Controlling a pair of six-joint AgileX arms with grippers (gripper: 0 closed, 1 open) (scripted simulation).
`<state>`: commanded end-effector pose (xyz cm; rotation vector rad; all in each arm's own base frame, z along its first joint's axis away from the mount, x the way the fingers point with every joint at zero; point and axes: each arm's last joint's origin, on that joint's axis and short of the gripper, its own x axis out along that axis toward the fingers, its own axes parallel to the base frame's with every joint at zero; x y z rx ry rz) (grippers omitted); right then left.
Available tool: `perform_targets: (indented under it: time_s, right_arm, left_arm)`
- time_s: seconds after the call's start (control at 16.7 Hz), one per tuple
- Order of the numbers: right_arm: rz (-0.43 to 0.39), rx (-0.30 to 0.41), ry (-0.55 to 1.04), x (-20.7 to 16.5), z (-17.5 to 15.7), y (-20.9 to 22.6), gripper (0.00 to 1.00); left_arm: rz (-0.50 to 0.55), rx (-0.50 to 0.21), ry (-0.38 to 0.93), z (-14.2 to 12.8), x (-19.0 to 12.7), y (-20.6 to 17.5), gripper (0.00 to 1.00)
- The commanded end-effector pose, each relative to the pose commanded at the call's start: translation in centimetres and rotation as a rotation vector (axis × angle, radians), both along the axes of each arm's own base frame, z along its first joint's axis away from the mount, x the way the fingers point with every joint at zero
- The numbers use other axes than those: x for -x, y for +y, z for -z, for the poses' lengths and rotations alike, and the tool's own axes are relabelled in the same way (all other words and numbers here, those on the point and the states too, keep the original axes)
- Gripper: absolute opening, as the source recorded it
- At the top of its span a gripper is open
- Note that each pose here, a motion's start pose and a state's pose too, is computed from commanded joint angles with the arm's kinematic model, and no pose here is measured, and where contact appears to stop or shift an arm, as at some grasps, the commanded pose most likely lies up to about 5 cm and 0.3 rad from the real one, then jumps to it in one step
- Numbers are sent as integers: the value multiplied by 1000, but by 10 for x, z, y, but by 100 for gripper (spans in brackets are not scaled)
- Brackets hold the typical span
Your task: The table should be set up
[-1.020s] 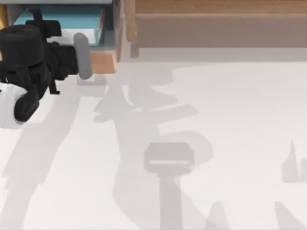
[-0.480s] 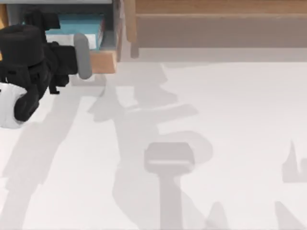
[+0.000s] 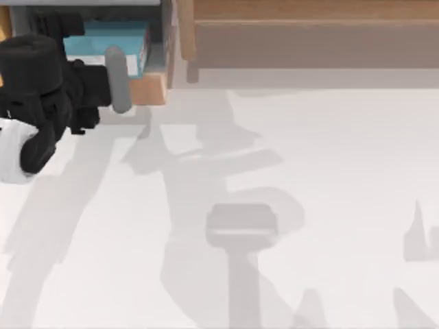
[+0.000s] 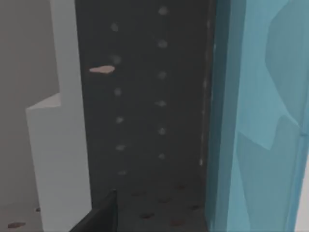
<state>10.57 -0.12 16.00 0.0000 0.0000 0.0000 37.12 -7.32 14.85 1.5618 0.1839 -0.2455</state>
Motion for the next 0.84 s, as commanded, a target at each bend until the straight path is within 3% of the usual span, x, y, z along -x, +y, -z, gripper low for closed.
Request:
perform_targets:
  time_s: [0.84]
  right_arm:
    - [0,0,0,0,0,0,100]
  left_arm:
    - [0,0,0,0,50,1,100]
